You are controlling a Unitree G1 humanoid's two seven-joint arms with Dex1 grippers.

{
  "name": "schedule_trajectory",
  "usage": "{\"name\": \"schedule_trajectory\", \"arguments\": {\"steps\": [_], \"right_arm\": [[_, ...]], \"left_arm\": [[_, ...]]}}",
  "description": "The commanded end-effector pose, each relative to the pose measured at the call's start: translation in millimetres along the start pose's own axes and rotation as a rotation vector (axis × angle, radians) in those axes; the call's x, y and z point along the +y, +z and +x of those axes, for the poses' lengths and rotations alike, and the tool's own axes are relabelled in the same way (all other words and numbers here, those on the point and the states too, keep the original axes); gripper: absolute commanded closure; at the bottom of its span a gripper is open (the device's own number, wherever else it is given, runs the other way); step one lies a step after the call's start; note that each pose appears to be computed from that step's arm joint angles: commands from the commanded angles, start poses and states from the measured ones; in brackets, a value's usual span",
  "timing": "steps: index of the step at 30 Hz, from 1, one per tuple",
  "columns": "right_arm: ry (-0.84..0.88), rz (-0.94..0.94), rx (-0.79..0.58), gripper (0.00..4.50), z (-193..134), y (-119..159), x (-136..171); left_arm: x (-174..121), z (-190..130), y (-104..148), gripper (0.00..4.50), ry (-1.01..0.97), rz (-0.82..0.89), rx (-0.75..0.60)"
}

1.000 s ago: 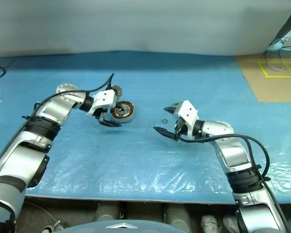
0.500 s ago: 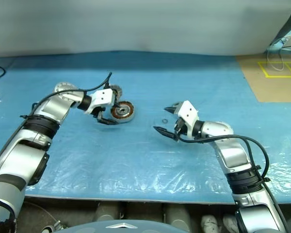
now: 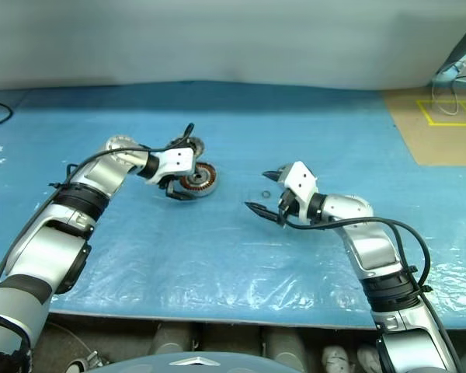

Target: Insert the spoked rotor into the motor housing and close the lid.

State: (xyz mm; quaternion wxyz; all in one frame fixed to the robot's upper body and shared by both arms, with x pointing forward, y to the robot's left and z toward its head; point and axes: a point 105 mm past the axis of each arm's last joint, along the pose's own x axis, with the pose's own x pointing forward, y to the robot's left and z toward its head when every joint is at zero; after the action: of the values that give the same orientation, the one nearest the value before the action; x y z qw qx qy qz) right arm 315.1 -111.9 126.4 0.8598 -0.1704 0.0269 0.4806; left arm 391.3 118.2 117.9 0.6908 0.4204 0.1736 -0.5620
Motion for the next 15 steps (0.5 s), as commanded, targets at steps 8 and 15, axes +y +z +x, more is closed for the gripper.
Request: {"name": "schedule_trajectory", "arguments": {"steps": [8, 15], "right_arm": [[-0.019, -0.041, -0.038, 0.0, -3.6, 12.5, -1.4], [-0.02, -0.038, -0.035, 0.0, -4.5, 11.1, -0.8]], "left_arm": [[-3.5, 8.5, 6.6, 0.59, -0.019, -0.025, -0.016], [-9.5, 16.2, -16.6, 0.59, -0.008, 0.022, 0.109]]}}
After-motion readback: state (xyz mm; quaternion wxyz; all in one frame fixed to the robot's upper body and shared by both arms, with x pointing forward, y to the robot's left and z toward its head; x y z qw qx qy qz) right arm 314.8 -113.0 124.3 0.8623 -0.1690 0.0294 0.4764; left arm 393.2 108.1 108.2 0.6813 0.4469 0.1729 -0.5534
